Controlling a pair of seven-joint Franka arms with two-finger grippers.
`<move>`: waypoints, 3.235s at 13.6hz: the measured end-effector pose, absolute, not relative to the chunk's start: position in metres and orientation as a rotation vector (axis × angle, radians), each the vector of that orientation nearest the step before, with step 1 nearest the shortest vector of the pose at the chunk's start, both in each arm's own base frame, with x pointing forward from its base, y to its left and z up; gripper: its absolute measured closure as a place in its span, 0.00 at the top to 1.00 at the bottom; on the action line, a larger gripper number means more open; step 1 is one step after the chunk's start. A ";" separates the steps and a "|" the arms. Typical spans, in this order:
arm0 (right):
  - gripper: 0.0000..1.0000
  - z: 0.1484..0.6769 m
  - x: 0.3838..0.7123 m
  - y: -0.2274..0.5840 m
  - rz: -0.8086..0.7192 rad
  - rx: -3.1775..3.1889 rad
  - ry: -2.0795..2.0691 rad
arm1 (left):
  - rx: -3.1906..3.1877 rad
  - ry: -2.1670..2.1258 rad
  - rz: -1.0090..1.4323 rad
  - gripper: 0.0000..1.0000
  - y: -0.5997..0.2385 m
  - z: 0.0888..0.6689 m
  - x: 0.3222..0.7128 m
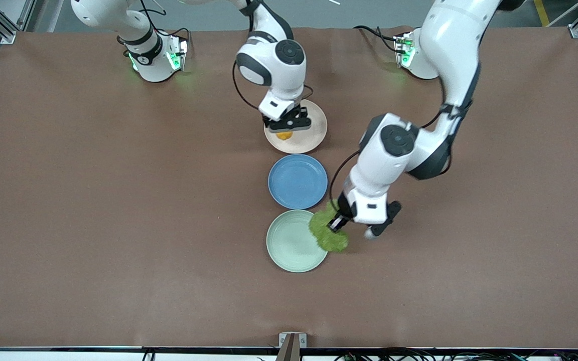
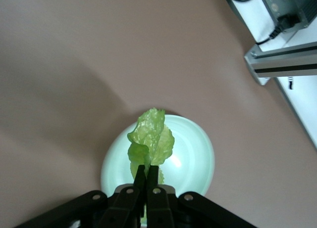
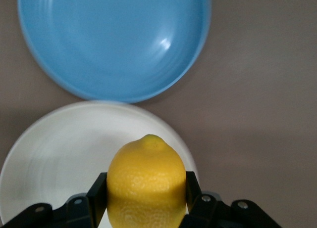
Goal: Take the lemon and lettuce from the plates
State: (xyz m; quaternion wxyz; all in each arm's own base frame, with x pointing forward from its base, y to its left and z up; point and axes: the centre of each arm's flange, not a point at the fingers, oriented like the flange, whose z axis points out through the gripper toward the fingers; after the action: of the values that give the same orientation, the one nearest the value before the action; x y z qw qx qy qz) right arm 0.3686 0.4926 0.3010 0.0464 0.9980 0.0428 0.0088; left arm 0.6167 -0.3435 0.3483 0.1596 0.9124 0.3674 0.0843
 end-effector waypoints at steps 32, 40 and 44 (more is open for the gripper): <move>1.00 0.254 0.644 0.034 -0.159 3.131 -0.078 | 3.088 0.163 -0.142 1.00 -0.064 0.452 0.563; 1.00 0.443 0.638 0.035 -0.296 3.082 0.047 | 3.086 0.039 -0.041 1.00 -0.033 0.592 0.549; 1.00 0.498 0.642 0.032 -0.237 3.069 0.044 | 3.087 0.033 -0.030 1.00 -0.031 0.614 0.541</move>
State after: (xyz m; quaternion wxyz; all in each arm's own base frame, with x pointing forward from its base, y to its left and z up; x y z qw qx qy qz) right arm 0.6421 0.0318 0.4982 0.0313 0.9964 0.0142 -0.0771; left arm 0.5405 -0.0307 0.6138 0.0274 0.9995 0.0107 -0.0097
